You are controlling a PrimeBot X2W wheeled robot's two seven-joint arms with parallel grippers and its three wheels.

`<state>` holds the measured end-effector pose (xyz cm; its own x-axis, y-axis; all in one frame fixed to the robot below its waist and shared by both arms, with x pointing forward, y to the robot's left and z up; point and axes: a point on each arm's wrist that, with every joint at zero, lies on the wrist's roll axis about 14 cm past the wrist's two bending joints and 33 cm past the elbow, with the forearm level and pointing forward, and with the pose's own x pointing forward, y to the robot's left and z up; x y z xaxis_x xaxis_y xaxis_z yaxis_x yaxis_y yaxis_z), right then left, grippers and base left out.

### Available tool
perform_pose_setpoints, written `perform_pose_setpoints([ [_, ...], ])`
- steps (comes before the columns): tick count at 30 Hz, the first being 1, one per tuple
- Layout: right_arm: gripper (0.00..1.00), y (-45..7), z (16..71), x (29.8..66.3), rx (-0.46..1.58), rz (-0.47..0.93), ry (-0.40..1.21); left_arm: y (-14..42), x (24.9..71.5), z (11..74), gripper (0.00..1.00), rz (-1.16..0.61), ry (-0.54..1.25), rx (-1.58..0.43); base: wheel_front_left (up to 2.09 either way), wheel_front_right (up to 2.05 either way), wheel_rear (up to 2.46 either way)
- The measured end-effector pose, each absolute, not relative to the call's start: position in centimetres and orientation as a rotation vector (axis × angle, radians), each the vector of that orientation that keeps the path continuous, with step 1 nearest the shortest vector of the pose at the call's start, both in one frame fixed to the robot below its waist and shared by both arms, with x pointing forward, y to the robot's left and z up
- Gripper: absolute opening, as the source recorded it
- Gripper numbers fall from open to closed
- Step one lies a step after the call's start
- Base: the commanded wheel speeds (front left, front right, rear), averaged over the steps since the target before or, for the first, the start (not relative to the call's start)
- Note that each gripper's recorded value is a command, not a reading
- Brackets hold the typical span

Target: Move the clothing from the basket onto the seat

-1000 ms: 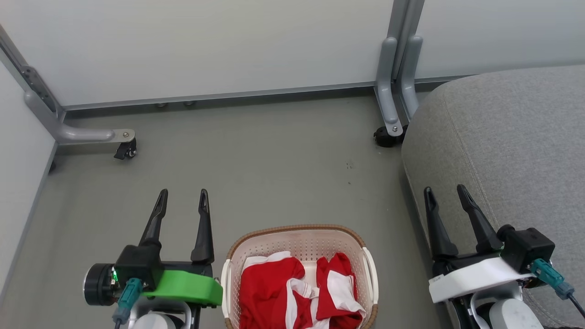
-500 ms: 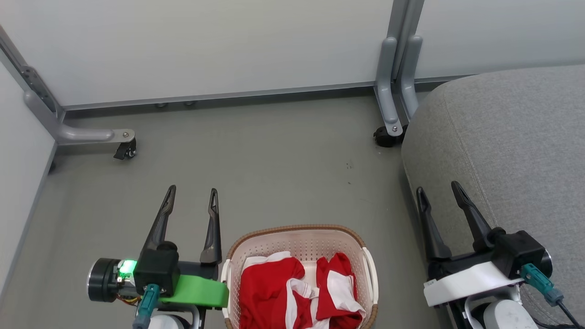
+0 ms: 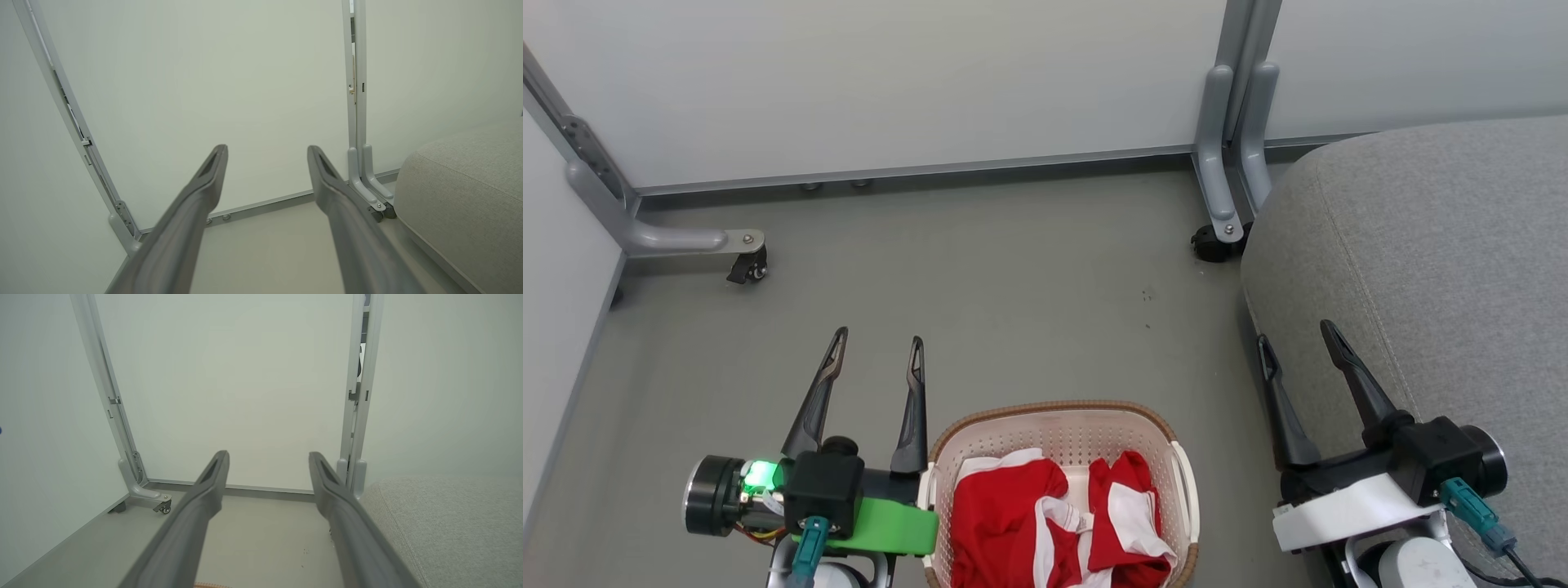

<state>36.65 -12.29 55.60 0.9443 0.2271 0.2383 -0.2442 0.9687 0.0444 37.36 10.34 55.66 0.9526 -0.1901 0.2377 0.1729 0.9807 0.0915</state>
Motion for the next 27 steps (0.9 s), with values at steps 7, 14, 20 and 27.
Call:
perform_pose_setpoints([
  [7, 1.0, -12.3, 55.6, 36.6, 0.074, 0.241, -0.235, 10.4, 37.3, 55.5, 1.0, -0.184, -0.243, 0.07, 0.0, 0.0, 0.0],
  [14, 1.0, -12.2, 55.6, 36.6, 0.074, 0.243, -0.233, 10.4, 37.3, 55.0, 1.0, -0.188, -0.228, 0.068, 0.0, 0.0, 0.0],
  [20, 1.0, -12.2, 55.5, 36.7, 0.074, 0.245, -0.231, 10.4, 37.4, 54.7, 1.0, -0.188, -0.218, 0.067, 0.0, 0.0, 0.0],
  [27, 1.0, -12.1, 55.2, 36.9, 0.077, 0.245, -0.221, 10.2, 37.5, 53.4, 1.0, -0.203, -0.177, 0.065, 0.0, 0.0, 0.0],
])
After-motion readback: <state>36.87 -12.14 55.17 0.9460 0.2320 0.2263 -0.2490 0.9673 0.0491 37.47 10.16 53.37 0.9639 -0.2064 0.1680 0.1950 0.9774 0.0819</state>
